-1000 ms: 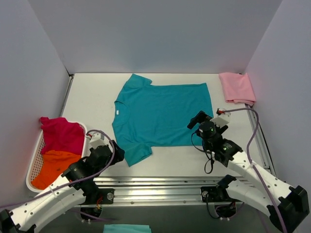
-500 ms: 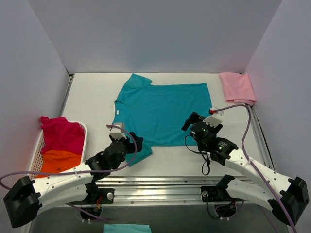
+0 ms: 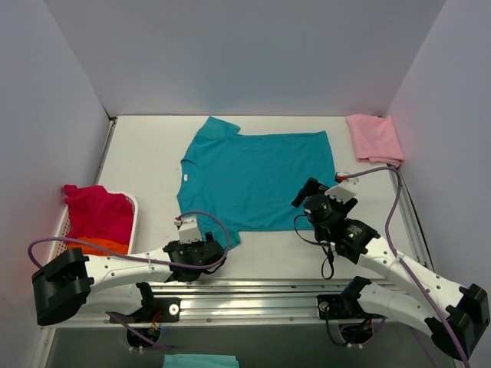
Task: Fold and stack the t-shirts
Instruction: Fold the tshirt
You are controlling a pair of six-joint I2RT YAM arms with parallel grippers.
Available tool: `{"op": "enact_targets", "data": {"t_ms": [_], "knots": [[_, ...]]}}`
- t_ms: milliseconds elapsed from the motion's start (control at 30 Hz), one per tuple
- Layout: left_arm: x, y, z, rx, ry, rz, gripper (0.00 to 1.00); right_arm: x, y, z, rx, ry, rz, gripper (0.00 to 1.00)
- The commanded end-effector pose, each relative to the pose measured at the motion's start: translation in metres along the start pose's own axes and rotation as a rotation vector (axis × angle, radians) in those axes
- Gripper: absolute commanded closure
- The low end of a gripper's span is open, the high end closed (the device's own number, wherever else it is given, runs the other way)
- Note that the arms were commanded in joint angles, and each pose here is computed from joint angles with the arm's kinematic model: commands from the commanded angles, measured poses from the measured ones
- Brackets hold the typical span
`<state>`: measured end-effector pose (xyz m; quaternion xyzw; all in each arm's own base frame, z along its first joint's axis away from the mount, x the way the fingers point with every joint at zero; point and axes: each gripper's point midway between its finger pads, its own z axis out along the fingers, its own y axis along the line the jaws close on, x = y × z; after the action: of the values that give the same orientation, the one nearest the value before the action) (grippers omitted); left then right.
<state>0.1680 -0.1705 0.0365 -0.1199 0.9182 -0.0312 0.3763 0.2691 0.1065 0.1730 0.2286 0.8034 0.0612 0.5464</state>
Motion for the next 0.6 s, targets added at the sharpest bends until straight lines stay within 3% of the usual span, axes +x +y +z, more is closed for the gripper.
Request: {"op": "enact_targets", "data": {"t_ms": [0,433,567], "knots": [[0.009,-0.013,-0.003,0.101,0.054,-0.164,0.11,-0.010,-0.003,0.001,0.046,-0.037,0.004,0.00],[0.037,-0.019,0.018,0.135,0.123,-0.195,0.12,-0.006,-0.006,0.005,0.080,-0.037,-0.020,0.00],[0.043,-0.021,0.017,0.129,0.156,-0.185,0.19,-0.006,-0.008,0.006,0.088,-0.039,-0.019,0.00]]}}
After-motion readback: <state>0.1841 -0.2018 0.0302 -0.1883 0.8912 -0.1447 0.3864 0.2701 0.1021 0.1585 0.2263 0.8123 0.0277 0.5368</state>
